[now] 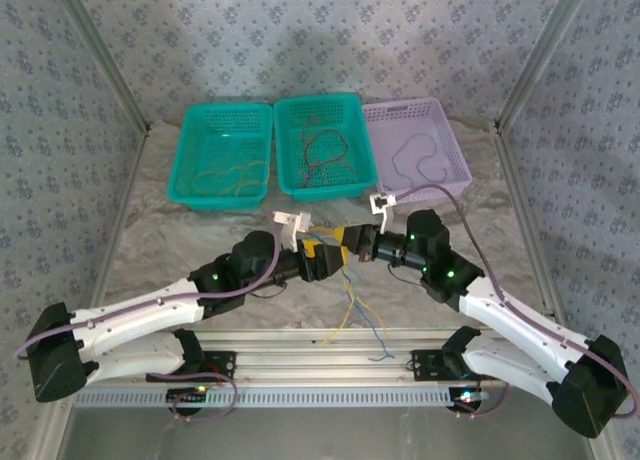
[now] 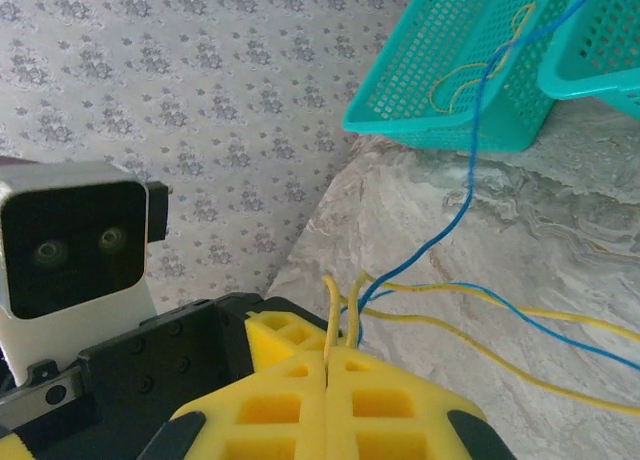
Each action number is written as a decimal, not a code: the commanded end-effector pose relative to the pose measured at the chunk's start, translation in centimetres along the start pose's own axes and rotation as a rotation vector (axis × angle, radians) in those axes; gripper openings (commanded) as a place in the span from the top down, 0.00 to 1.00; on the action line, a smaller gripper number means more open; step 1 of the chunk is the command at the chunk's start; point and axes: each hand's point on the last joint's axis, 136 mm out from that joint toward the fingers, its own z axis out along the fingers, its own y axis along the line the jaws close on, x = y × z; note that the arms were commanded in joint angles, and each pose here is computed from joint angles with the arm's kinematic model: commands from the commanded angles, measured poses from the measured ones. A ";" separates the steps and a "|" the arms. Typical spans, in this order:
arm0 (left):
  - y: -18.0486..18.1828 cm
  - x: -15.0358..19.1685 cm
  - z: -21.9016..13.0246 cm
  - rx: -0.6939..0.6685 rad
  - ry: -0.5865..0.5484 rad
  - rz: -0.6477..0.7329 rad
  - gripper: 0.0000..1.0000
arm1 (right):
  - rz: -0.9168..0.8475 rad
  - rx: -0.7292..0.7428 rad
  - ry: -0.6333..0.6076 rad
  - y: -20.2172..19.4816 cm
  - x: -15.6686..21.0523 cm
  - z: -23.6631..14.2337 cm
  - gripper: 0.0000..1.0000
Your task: Untangle the cables
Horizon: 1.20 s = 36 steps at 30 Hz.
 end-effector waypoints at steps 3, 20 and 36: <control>-2.1 -2.1 0.0 0.045 -0.067 -0.013 0.25 | -0.077 -0.087 -0.038 3.2 -1.4 -0.2 1.00; 1.4 -2.1 -2.1 -0.061 -0.155 -0.077 0.37 | -0.040 -0.100 -0.125 4.5 -2.9 -1.5 1.00; 1.6 -2.7 -1.5 -0.075 -0.182 -0.091 0.69 | -0.043 -0.116 -0.105 5.0 -2.0 -0.7 1.00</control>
